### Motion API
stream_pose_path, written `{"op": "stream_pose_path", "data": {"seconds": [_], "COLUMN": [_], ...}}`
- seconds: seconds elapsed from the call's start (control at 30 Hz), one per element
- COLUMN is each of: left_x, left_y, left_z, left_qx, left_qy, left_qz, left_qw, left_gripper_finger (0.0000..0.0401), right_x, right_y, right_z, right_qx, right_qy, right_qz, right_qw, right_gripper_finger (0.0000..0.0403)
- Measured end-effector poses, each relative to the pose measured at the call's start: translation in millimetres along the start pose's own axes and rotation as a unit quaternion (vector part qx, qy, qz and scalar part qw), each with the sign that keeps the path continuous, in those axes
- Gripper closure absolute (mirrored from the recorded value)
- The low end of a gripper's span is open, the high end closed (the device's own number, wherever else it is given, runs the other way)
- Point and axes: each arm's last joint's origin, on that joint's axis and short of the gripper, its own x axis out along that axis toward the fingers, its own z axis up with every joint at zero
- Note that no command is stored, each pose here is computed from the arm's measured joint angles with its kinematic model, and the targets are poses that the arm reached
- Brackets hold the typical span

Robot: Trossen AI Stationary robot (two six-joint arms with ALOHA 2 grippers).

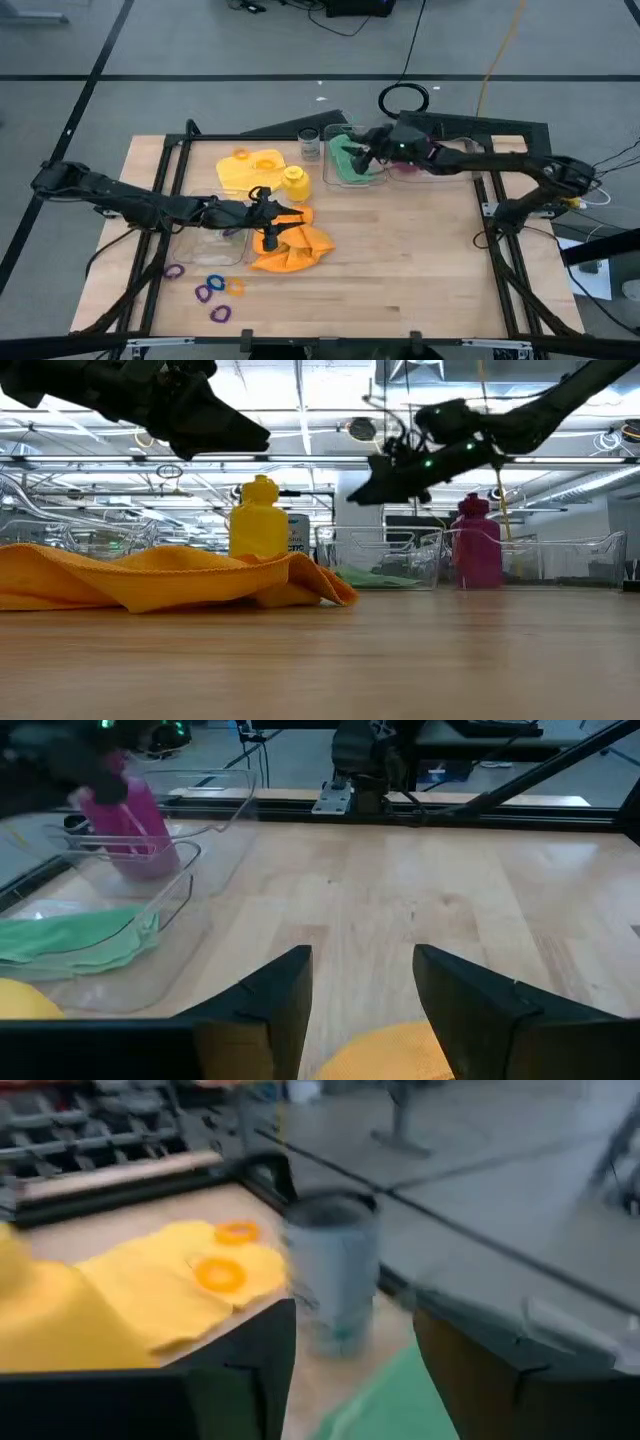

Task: Pick & Place Sports Items
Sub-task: Put the top left yellow spring keychain into the bottom transparent bin

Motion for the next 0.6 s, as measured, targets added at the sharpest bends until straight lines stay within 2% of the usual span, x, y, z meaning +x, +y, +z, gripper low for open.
{"op": "stream_pose_path", "data": {"seconds": [0.27, 0.43, 0.6], "left_x": [0.0, -0.9, -4.9], "left_y": [0.0, -2.9, -15.9], "left_z": [0.0, -0.1, 3.6], "left_qx": [-0.003, -0.009, 0.021], "left_qy": [0.0, -0.001, -0.027], "left_qz": [0.0, -0.005, -0.03], "left_qw": [1.0, 1.0, 0.999], "left_gripper_finger": [0.0254, 0.0254, 0.0254], "right_x": [-29.4, -44.3, -57.1], "right_y": [54.0, 92.1, 128.8], "right_z": [29.2, 32.3, 21.5], "right_qx": [-0.125, -0.15, -0.167], "right_qy": [-0.073, -0.09, -0.061], "right_qz": [0.075, 0.133, 0.196], "right_qw": [0.987, 0.975, 0.964], "right_gripper_finger": [0.0244, 0.0248, 0.0256]}}
